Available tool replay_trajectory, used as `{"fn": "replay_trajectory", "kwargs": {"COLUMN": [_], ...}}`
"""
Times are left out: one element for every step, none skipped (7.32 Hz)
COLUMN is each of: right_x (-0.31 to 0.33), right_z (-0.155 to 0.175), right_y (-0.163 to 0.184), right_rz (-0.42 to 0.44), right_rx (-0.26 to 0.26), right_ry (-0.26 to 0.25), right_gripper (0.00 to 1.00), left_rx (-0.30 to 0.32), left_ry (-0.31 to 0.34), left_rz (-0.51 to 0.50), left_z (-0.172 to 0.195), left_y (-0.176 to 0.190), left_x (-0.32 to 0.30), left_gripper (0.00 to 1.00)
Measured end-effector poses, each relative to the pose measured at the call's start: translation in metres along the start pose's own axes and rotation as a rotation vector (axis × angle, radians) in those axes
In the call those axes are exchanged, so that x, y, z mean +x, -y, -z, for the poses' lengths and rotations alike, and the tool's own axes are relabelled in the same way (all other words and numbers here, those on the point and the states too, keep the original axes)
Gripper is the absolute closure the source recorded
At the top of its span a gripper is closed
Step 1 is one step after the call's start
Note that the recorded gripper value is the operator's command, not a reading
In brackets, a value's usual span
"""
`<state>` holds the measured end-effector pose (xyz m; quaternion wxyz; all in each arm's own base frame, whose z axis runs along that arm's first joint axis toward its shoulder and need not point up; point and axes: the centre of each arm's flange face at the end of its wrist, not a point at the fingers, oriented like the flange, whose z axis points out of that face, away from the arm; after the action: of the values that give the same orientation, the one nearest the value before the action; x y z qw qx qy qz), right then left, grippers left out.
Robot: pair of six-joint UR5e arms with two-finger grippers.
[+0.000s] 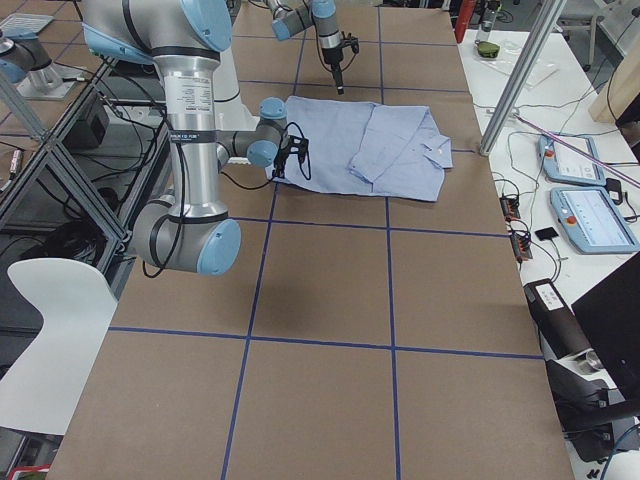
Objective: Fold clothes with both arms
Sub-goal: 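Move both grippers down to the hem corners nearest the robot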
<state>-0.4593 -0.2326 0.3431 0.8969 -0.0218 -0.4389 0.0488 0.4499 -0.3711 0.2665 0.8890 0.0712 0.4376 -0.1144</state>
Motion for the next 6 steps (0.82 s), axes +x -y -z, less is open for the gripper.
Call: {"fn": "replay_trajectory", "kwargs": {"right_x": [-0.004,-0.007,-0.007,-0.007,-0.007,-0.008], "right_z": [0.009,0.017,0.023,0.026,0.027,0.029], "right_y": [0.003,0.007,0.012,0.016,0.018,0.019], "right_rz": [-0.002,-0.006,-0.011,-0.016,-0.019,-0.020], "right_rx": [0.008,0.015,0.022,0.028,0.031,0.033], "right_ry": [0.019,0.034,0.044,0.048,0.050,0.054], "right_gripper": [1.00,1.00,1.00,1.00,1.00,1.00], "left_rx": [-0.022,-0.038,-0.052,-0.067,-0.080,-0.085], "left_ry": [0.030,0.054,0.070,0.080,0.089,0.081], "left_rz": [-0.015,-0.034,-0.053,-0.070,-0.084,-0.095], "left_z": [-0.013,-0.025,-0.034,-0.042,-0.047,-0.051], "left_y": [-0.017,-0.035,-0.052,-0.066,-0.078,-0.085], "left_x": [-0.013,-0.022,-0.031,-0.039,-0.046,-0.056], "left_gripper": [0.01,0.01,0.03,0.03,0.04,0.06]}}
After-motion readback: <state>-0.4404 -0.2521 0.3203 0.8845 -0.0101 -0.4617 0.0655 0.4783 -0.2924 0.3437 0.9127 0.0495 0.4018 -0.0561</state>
